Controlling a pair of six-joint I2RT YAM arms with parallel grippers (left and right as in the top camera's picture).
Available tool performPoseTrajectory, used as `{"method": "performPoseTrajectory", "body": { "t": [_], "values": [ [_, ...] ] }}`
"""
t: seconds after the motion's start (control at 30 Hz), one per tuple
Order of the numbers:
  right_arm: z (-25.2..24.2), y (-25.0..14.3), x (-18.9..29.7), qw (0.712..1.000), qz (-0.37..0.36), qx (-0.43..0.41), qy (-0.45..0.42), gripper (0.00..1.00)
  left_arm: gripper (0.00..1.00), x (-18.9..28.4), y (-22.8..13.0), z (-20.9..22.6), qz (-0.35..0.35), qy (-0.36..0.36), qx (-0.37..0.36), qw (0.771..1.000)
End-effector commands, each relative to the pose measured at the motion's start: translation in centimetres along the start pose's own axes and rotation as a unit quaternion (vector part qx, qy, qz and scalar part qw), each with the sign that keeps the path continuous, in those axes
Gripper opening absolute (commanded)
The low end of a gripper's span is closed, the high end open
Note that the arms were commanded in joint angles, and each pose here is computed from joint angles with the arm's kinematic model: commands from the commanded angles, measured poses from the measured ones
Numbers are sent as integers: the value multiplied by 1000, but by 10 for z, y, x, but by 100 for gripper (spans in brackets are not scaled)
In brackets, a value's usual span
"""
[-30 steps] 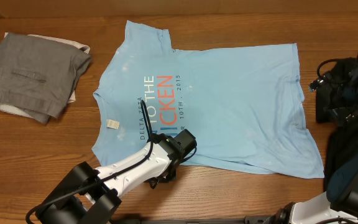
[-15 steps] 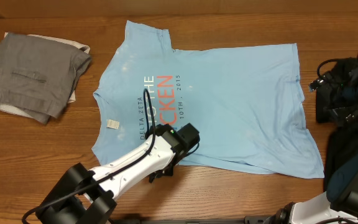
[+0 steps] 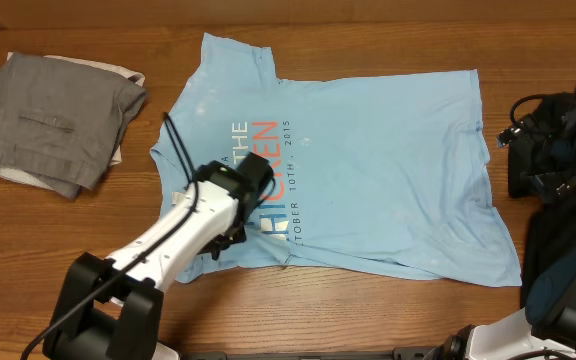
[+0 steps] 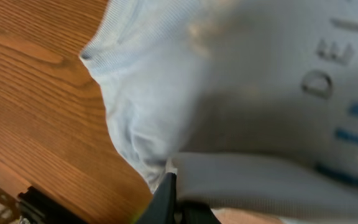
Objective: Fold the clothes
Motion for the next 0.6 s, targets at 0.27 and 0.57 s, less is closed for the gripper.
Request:
{"method": "performPoseTrajectory", "body": {
  "t": [0.27,0.57],
  "values": [
    [5,5,7,1000,-13,7,7,100,52,-1,34,-4,-28,-29,-16,999],
    [5,5,7,1000,-13,7,7,100,53,55,22,-30,24,-114,-99,988]
  ]
}}
Point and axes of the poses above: each gripper's point midway between its finger pads, its own x axis back along the fingers, its own z axis along the line the jaws close on, y = z × x, the point moved 1 cm from there along x, back along the fingers, and after that the axes turned 7 degrees about x, right-handed, at the moved point
